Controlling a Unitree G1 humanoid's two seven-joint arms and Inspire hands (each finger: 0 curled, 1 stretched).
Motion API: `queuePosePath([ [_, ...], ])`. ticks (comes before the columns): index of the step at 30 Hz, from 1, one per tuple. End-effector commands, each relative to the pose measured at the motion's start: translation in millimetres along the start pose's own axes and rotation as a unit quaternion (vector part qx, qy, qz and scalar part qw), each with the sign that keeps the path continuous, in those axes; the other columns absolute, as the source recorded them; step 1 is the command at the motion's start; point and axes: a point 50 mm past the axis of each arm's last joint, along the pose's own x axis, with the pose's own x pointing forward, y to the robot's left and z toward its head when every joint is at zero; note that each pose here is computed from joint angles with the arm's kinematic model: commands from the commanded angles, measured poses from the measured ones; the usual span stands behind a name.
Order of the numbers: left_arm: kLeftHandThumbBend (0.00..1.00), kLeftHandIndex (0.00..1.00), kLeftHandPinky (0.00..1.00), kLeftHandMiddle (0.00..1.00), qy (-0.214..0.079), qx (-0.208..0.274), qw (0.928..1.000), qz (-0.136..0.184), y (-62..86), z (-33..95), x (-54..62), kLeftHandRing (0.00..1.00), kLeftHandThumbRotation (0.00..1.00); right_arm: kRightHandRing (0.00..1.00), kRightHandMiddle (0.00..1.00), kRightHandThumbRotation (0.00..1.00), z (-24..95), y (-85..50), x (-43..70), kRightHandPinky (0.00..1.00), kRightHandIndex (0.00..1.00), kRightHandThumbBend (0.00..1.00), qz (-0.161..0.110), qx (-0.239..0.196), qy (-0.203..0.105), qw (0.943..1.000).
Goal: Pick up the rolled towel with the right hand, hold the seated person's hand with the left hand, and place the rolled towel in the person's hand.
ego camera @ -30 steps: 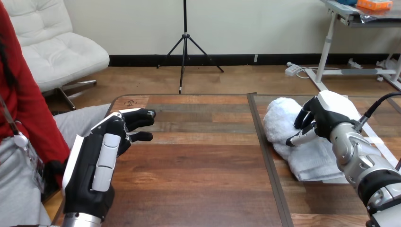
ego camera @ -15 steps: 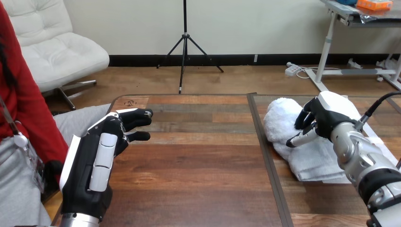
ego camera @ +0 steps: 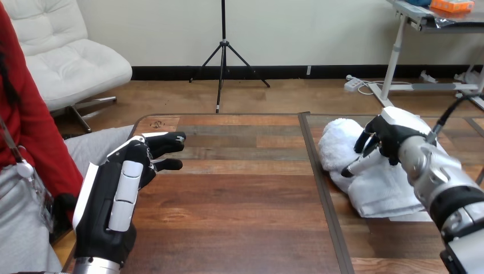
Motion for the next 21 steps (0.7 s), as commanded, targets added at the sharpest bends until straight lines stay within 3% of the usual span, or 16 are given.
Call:
queuePosePath([
  [1, 0.68, 0.58, 0.64, 0.72, -0.041, 0.008, 0.9991, -0.006, -0.2, 13.7, 9.1, 0.74, 1.00, 0.68, 0.74, 0.29, -2.0, 17.7, 0.0, 0.55, 0.73, 0.91, 0.073, -0.014, 0.025, 0.9970],
  [6, 0.68, 0.58, 0.63, 0.72, -0.041, 0.007, 0.9991, -0.007, -0.4, 12.9, 9.0, 0.74, 1.00, 0.68, 0.74, 0.33, 2.6, 4.5, -0.6, 0.53, 0.74, 0.90, 0.087, -0.025, 0.025, 0.9956],
  [16, 0.68, 0.58, 0.63, 0.72, -0.040, 0.004, 0.9992, -0.007, -0.8, 12.1, 8.8, 0.74, 1.00, 0.56, 0.62, 0.43, 13.0, -26.7, -4.6, 0.45, 0.66, 0.94, 0.109, -0.065, 0.016, 0.9918],
  [21, 0.67, 0.58, 0.62, 0.72, -0.036, 0.002, 0.9993, -0.006, -1.0, 11.6, 8.3, 0.73, 1.00, 0.58, 0.63, 0.44, 17.4, -42.2, -8.8, 0.48, 0.64, 0.94, 0.130, -0.062, 0.010, 0.9895],
])
